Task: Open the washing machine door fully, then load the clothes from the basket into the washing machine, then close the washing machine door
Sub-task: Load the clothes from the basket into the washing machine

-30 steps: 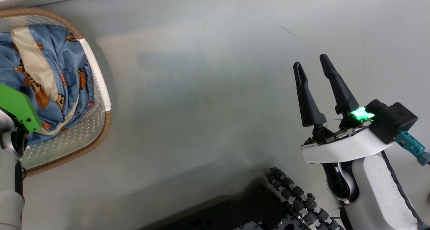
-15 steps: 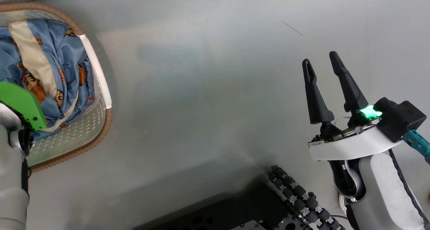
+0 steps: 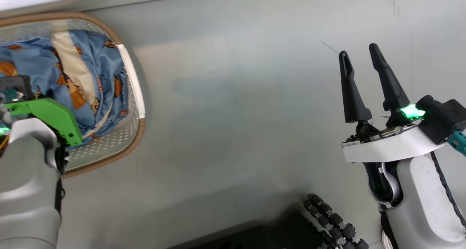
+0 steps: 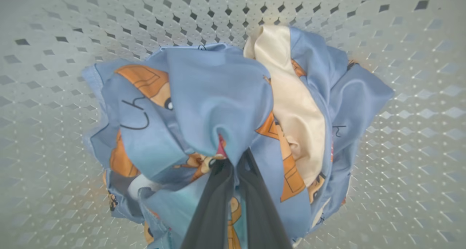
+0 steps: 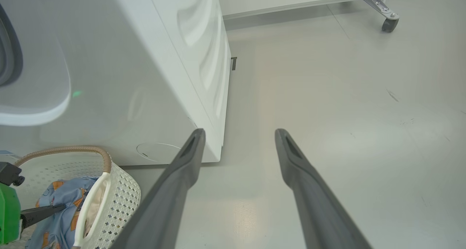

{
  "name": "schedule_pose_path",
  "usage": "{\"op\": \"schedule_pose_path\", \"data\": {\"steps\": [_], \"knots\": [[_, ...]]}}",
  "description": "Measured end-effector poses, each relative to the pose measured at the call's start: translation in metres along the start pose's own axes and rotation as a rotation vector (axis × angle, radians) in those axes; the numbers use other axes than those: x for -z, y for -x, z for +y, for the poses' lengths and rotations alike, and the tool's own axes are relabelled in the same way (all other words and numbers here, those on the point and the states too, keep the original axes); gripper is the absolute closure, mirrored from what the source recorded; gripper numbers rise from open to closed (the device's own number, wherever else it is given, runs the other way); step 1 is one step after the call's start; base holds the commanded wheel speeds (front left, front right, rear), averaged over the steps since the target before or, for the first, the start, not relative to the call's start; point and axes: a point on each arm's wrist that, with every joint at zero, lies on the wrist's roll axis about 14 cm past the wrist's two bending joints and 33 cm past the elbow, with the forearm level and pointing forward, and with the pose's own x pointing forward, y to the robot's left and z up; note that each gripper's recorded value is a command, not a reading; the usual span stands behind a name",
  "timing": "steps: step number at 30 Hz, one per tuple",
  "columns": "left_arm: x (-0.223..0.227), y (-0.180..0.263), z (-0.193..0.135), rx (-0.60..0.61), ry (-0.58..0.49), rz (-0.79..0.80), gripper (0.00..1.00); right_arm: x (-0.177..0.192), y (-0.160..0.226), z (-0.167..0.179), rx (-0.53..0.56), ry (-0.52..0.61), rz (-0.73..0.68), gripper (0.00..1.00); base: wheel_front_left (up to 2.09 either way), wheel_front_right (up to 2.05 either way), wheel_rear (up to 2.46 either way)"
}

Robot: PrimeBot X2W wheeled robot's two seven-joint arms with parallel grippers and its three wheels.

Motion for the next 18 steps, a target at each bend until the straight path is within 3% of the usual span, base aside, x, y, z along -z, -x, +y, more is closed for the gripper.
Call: {"op": "schedule_pose_path", "data": {"steps": [18], "knots": [[-0.044, 0.084, -0.001, -0.034, 0.102, -0.311, 1.00, -0.044, 0.014, 0.016, -0.056, 0.015, -0.101, 0.00, 0.00, 0.00, 0.00]]}}
